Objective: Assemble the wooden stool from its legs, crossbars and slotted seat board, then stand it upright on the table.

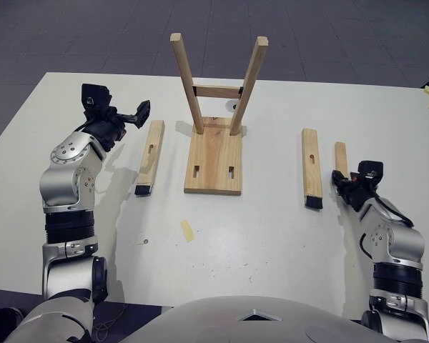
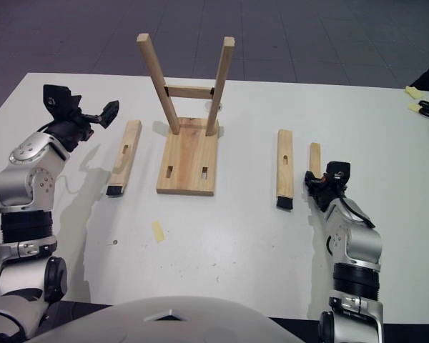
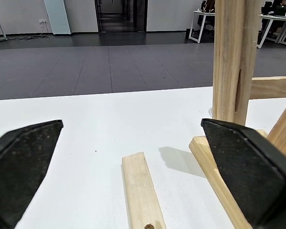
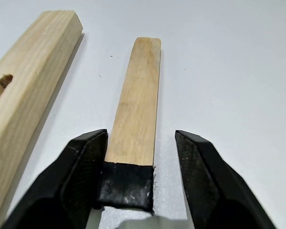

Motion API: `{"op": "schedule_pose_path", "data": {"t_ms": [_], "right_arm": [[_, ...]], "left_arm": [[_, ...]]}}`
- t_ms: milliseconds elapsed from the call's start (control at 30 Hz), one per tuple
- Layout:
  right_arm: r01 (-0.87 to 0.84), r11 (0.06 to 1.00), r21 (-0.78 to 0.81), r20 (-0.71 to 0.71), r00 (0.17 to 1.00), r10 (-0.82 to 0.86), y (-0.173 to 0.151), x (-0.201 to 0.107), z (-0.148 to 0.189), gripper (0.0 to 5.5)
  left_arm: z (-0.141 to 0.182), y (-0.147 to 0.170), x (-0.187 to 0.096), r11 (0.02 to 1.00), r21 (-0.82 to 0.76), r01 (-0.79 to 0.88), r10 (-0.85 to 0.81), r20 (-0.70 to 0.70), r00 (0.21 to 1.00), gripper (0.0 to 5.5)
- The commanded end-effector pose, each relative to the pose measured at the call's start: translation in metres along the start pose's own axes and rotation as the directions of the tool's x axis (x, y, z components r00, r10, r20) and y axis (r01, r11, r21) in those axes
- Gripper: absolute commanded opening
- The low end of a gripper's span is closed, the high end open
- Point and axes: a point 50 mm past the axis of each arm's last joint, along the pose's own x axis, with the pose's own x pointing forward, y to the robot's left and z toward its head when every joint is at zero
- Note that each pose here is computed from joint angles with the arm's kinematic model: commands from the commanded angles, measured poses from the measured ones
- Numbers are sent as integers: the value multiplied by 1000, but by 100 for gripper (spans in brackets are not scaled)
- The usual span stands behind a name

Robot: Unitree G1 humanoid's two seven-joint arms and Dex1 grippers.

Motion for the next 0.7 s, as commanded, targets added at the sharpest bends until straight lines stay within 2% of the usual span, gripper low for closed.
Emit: {"op": "schedule_pose_path", "data": {"t_ms": [33, 133, 267, 333, 367, 467, 533, 600, 700], "right_arm": [[51, 999, 7, -170, 984, -50, -5, -1, -36, 179], [56, 998, 4, -137, 989, -55, -4, 1, -30, 133], [85, 996, -33, -44, 995, -86, -3, 3, -14, 132], [99, 993, -71, 88, 992, -93, -1, 2, 8, 132], [120, 986, -114, 224, 970, -93, 2, -1, 30, 132], [158, 965, -208, 566, 825, -13, 22, -20, 87, 132], [151, 946, -287, 736, 667, 117, 45, -39, 116, 132], [144, 914, -381, 802, 544, 248, 68, -55, 127, 132], [62, 876, -479, 794, 456, 402, 95, -68, 127, 132]], "left_arm": [[-3, -1, 0, 1000, 6, -6, 6, -16, 1000, 540], [-2, -1, 1, 1000, -5, -16, 16, -12, 1000, 540], [3, 4, 4, 998, -50, -48, 48, 2, 999, 540], [14, 2, 5, 995, -90, -37, 41, 34, 999, 540], [27, -3, 7, 989, -144, 7, 4, 73, 997, 540], [72, -26, 5, 913, -322, 250, -179, 234, 956, 540], [95, -41, -1, 805, -393, 444, -335, 317, 887, 540], [99, -54, -7, 670, -452, 589, -481, 341, 808, 540], [94, -76, -19, 472, -497, 728, -658, 352, 666, 540]]}}
